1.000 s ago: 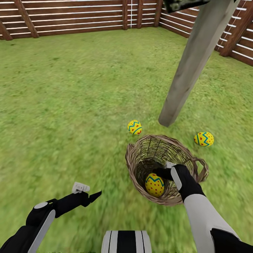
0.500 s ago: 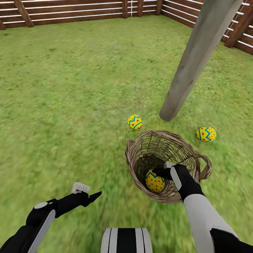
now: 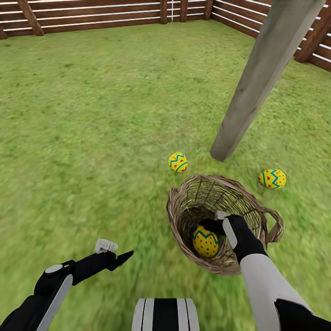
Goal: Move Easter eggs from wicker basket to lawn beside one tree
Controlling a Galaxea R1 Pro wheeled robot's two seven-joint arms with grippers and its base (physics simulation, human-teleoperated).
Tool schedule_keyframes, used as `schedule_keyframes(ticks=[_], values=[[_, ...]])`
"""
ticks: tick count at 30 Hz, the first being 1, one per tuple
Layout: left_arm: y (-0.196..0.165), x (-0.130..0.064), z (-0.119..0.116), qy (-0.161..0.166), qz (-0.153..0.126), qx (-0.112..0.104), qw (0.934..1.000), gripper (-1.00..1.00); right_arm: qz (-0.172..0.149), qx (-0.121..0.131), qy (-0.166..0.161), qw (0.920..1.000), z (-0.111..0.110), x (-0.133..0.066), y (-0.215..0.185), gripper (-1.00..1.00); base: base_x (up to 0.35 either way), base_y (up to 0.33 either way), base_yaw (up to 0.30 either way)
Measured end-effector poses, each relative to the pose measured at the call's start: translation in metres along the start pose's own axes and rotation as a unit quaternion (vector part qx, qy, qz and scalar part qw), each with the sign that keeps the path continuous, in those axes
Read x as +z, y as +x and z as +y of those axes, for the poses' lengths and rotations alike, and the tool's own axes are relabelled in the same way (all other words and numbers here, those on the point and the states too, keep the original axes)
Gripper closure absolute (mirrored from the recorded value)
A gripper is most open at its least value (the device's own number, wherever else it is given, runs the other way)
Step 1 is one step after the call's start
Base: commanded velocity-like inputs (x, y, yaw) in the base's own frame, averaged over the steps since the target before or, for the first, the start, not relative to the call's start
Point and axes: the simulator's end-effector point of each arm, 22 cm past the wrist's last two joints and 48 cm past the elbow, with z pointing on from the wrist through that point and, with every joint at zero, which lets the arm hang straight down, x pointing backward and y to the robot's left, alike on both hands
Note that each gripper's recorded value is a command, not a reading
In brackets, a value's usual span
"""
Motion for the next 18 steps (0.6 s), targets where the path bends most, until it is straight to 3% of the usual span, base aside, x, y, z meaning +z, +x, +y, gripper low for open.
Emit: schedule_keyframes(ticks=[18], values=[[0.0042, 0.0021, 0.0025, -0.001, 0.004, -0.004, 1.0000, -1.00, 0.003, 0.003, 0.001, 1.0000, -0.0027, 0.0050, 0.0033, -1.00, 0.006, 0.000, 0.000]])
